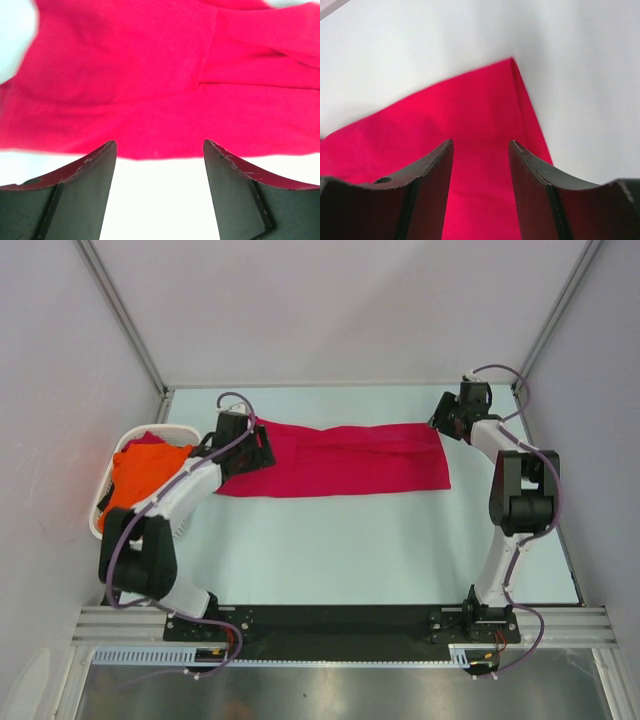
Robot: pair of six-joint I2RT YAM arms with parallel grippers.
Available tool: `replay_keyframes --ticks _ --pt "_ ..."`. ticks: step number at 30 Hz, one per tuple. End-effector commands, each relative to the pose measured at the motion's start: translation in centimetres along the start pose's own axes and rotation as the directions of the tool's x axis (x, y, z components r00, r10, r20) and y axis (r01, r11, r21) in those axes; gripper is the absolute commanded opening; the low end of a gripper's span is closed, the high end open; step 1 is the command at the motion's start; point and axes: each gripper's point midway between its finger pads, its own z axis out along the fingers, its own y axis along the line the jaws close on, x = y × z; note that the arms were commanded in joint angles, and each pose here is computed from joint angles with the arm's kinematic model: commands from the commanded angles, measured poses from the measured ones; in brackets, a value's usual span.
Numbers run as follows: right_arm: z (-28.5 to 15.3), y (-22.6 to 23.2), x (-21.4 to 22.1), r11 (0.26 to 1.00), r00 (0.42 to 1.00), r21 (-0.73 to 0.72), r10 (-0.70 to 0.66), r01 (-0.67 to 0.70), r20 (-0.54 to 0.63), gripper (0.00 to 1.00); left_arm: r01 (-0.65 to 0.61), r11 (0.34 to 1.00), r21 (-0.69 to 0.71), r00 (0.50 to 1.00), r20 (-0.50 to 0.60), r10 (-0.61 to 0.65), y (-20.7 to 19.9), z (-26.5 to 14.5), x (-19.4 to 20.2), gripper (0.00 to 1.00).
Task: Fold and stack the t-shirts
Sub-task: Fold the other side of the tshirt into a rectangle, then rotate the tshirt 90 degrees
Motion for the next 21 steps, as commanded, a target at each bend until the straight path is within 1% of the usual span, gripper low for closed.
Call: replay_keyframes --ticks 1,2,3,4,5,8,9,14,18,21 --pt "3.1 -1.6 -1.4 0.999 0.999 -0.045 0.007 -0.009 -0.044 0.54 0.047 0.998 -0.033 0.991 0.131 -0.042 1.6 -3.4 -0.5 0.76" --pt "3.3 -1.7 -2.0 0.999 0.999 -0.049 0.021 -0.023 -0.044 0.54 0.064 0.997 -0.037 0.987 0.153 -0.058 1.9 -4.4 -0.5 0.76" --pt "3.7 -2.9 -2.0 0.998 0.997 -0.048 0.047 -0.049 -0.056 0.54 0.067 0.996 -0.051 0.986 0.154 -0.059 2.4 -4.6 0.0 0.76" --pt "4.3 -3.5 -1.7 0.997 0.996 -0.049 0.057 -0.061 -0.065 0.54 0.068 0.995 -0.072 0.989 0.138 -0.057 3.1 -4.6 1.2 0.76" --pt "4.6 -3.8 -1.9 0.996 0.996 -0.051 0.066 -0.070 -0.065 0.54 0.078 0.992 -0.095 0.987 0.148 -0.064 3.7 -5.0 1.5 0.76" --pt "5.7 -4.8 -1.3 0.992 0.990 -0.070 0.101 -0.108 -0.093 0.54 0.109 0.983 -0.148 0.990 0.107 -0.093 5.1 -5.0 3.5 0.77" --pt "5.8 -4.5 -1.4 0.989 0.989 -0.091 0.105 -0.114 -0.100 0.54 0.120 0.980 -0.160 0.990 0.094 -0.106 5.4 -5.0 4.0 0.76" --pt "7.3 -4.5 0.6 0.982 0.979 -0.122 0.124 -0.144 -0.162 0.54 0.190 0.958 -0.217 0.981 0.007 -0.193 6.3 -4.5 7.3 0.76" --pt "8.0 -3.9 1.8 0.974 0.971 -0.157 0.128 -0.162 -0.203 0.55 0.199 0.953 -0.229 0.976 -0.038 -0.213 6.4 -4.0 9.4 0.77" --pt "8.6 -3.4 2.5 0.973 0.967 -0.166 0.123 -0.162 -0.224 0.55 0.192 0.953 -0.234 0.975 -0.062 -0.212 6.3 -3.6 10.2 0.76"
